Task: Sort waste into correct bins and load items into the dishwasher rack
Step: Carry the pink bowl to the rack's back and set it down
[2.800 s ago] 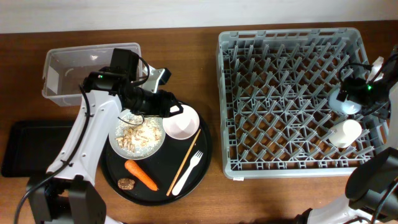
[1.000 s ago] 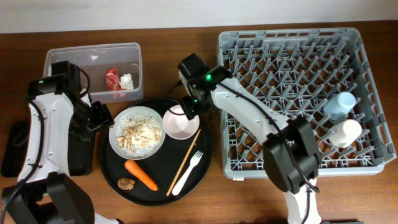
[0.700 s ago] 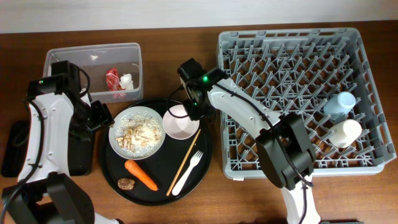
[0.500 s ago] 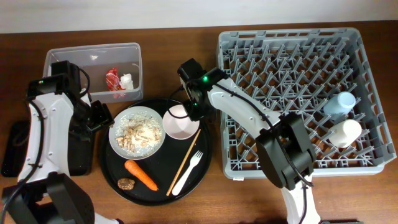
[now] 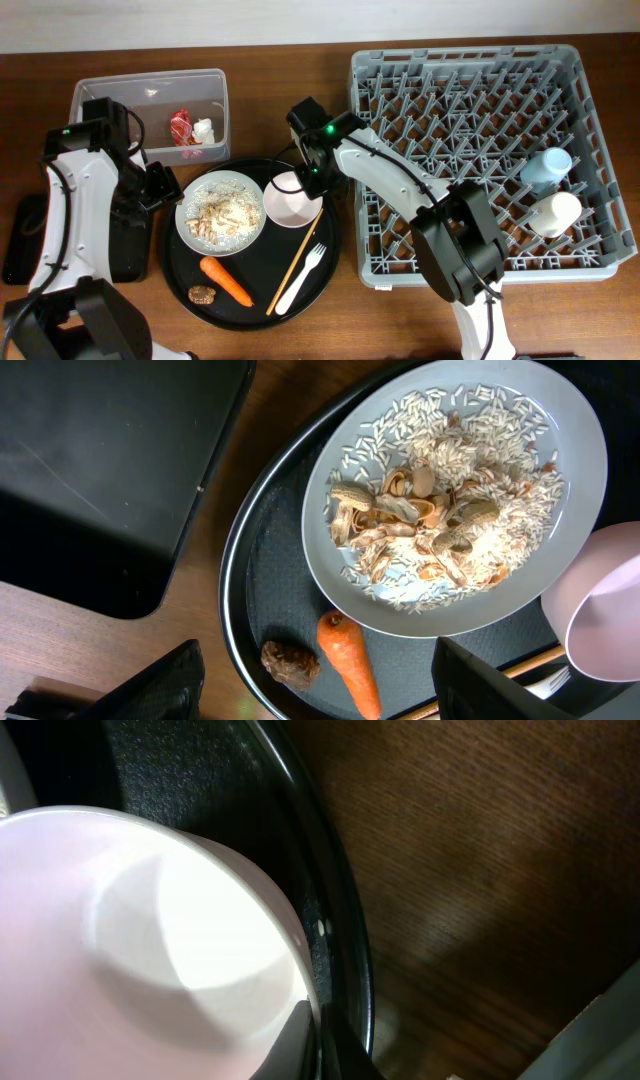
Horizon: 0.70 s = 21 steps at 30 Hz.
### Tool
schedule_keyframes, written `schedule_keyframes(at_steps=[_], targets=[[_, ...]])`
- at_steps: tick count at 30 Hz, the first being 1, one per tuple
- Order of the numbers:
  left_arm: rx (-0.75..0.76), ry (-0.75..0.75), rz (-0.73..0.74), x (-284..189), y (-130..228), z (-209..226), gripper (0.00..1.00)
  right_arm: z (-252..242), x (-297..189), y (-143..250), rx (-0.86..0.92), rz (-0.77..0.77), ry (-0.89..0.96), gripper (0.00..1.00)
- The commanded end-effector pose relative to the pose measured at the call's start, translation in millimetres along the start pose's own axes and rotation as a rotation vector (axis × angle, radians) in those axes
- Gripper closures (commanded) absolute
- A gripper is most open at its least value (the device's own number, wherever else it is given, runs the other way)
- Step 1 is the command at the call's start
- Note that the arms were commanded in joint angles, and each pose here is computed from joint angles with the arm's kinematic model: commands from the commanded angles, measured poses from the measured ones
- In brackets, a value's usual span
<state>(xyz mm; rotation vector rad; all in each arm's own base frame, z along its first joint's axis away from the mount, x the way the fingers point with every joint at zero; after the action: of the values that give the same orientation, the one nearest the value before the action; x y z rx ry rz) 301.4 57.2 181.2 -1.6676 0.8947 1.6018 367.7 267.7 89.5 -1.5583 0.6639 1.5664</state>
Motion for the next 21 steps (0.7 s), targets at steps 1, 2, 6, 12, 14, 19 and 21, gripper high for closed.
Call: schedule_keyframes(at_steps=[1,2,6,12,14,19,21], targets=[[-0.011,0.013,-0.031,-9.2,0.4,0.5,0.28,1.8,-0.5,1.4,0.003,0.008,-0.007,0.96],[-0.011,0.013,-0.032,-9.2,0.3,0.5,0.28,-0.9,-11.5,-2.1,0.007,-0.011,0.003,0.96],[-0.011,0.013,-0.032,-9.2,0.2,0.4,0.28,-28.2,-92.8,-26.9,0.032,-0.174,0.128,0.96],[-0.011,0.013,-0.032,-9.1,0.2,0.5,0.28,-97.9,-243.7,-31.5,0.048,-0.436,0.474,0.96],[-0.011,0.013,-0.032,-9.2,0.2,0.4,0.28,-126.2,-262.9,-21.9,0.116,-0.441,0.615,0.96],[-0.011,0.013,-0.032,-9.1,0.2,0.4,0.27,-221.9,-298.0,27.1,0.476,-0.341,1.111,0.96],[-0.011,0.014,-0.032,-9.2,0.2,0.4,0.27,-252.6,-302.3,48.6,0.627,-0.311,1.242,0.96]])
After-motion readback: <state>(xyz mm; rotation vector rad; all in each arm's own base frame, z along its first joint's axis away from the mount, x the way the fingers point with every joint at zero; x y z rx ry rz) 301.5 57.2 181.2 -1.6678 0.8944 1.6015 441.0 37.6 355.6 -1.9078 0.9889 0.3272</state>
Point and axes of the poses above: each gripper's point midway between its finger pads, its own x axis out along the fingers, its own z axis along the line the jaws close on, y = z × x, the point moved 5 cm from there along -x, back along the fingers, and after that the axes turned 6 degrees about -x, right-handed, at the moved point
